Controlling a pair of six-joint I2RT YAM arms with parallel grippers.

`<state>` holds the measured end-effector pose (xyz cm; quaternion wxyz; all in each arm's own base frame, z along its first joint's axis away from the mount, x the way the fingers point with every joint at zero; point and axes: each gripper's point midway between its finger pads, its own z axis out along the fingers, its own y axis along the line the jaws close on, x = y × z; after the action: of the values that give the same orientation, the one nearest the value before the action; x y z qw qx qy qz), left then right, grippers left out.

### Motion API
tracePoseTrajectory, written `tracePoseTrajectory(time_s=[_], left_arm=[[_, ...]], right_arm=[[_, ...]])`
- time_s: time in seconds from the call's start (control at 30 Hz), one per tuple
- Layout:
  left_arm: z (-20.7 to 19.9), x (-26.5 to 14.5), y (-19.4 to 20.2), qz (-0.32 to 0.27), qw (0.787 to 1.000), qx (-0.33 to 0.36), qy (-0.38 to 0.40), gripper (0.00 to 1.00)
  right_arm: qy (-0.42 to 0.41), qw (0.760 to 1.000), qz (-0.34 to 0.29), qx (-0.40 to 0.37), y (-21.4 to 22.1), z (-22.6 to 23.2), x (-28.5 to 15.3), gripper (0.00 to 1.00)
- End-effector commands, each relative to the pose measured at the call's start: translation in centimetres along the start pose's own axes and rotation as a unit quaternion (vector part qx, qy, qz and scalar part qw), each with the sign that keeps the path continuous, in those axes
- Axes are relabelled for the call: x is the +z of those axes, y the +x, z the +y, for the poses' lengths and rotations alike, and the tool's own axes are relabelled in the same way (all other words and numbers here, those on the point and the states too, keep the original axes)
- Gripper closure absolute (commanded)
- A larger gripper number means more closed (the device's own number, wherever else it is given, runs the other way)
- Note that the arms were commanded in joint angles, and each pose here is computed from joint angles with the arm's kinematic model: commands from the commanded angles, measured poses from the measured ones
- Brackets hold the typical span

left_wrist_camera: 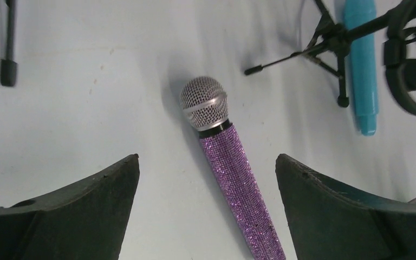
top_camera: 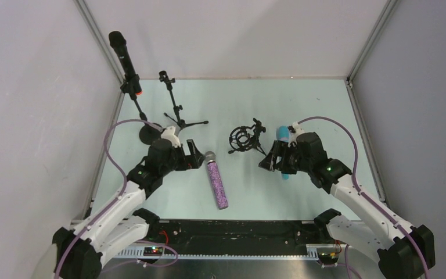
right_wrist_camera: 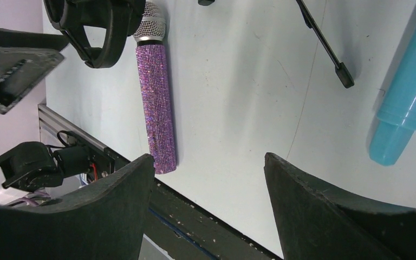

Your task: Attach the microphones to the stand

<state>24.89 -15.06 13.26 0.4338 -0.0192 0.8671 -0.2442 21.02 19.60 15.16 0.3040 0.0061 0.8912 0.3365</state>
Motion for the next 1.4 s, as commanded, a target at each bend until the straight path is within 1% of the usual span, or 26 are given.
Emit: tracePoseTrajectory(time_s=[0.0, 0.07, 0.13, 0.2, 0.4, 0.53, 0.7, 0.9, 1.0, 1.03, 1.07, 1.13, 1.2, 1.37], left_arm=[[-1.8, 0.7, 0.7, 0.046, 0.998, -0.018, 0.030, 0.02], [-1.7, 1.6, 1.8, 0.089, 0.996, -0.016, 0.024, 0.02], [-2.0, 2.2, 2.5, 0.115, 0.993, -0.016, 0.029, 0.02], [-2.2, 2.7, 3.1, 0.134, 0.990, -0.013, 0.030, 0.02], [-1.9, 4.1, 4.8, 0.160, 0.987, 0.006, -0.003, 0.02], [-1.1, 4.9, 5.4, 0.160, 0.986, 0.016, -0.041, 0.02], [-1.0, 5.5, 5.7, 0.153, 0.986, -0.001, -0.071, 0.02], [-1.8, 6.2, 5.9, 0.141, 0.985, 0.016, -0.094, 0.02], [-1.6, 6.6, 6.0, 0.135, 0.985, 0.018, -0.110, 0.02], [-1.5, 6.8, 6.0, 0.134, 0.984, 0.023, -0.116, 0.00], [-1.4, 6.9, 6.1, 0.133, 0.984, 0.027, -0.119, 0.08], [-1.1, 7.2, 6.4, 0.137, 0.982, 0.032, -0.129, 0.19], [-0.4, 7.7, 7.2, 0.147, 0.978, 0.037, -0.143, 0.22], [0.9, 8.0, 8.7, 0.166, 0.971, 0.043, -0.165, 0.24]], right_arm=[[-0.010, 1.000, -0.020, -0.008, -0.8, 0.4, -0.4, 0.22], [-0.008, 1.000, -0.020, -0.008, -0.8, 0.3, -0.4, 0.22], [-0.006, 1.000, -0.019, -0.008, -0.7, 0.2, -0.3, 0.22], [-0.005, 1.000, -0.018, -0.007, -0.6, 0.1, -0.3, 0.22], [0.000, 1.000, -0.015, -0.005, -0.2, -0.4, -0.1, 0.22], [0.005, 1.000, -0.015, -0.004, -0.2, -0.6, 0.0, 0.22], [0.008, 1.000, -0.017, -0.002, -0.1, -0.8, 0.1, 0.22], [0.009, 1.000, -0.011, 0.000, 0.2, -0.9, 0.1, 0.22], [0.010, 1.000, -0.010, -0.001, 0.2, -1.0, 0.1, 0.22], [0.010, 1.000, -0.010, -0.001, 0.2, -1.0, 0.1, 0.22], [0.011, 1.000, -0.010, -0.001, 0.3, -1.0, 0.1, 0.22], [0.012, 1.000, -0.010, -0.001, 0.3, -1.1, 0.0, 0.22], [0.012, 1.000, -0.010, -0.001, 0.3, -1.0, 0.0, 0.22], [0.010, 1.000, -0.006, 0.000, 0.5, -1.0, 0.0, 0.22]])
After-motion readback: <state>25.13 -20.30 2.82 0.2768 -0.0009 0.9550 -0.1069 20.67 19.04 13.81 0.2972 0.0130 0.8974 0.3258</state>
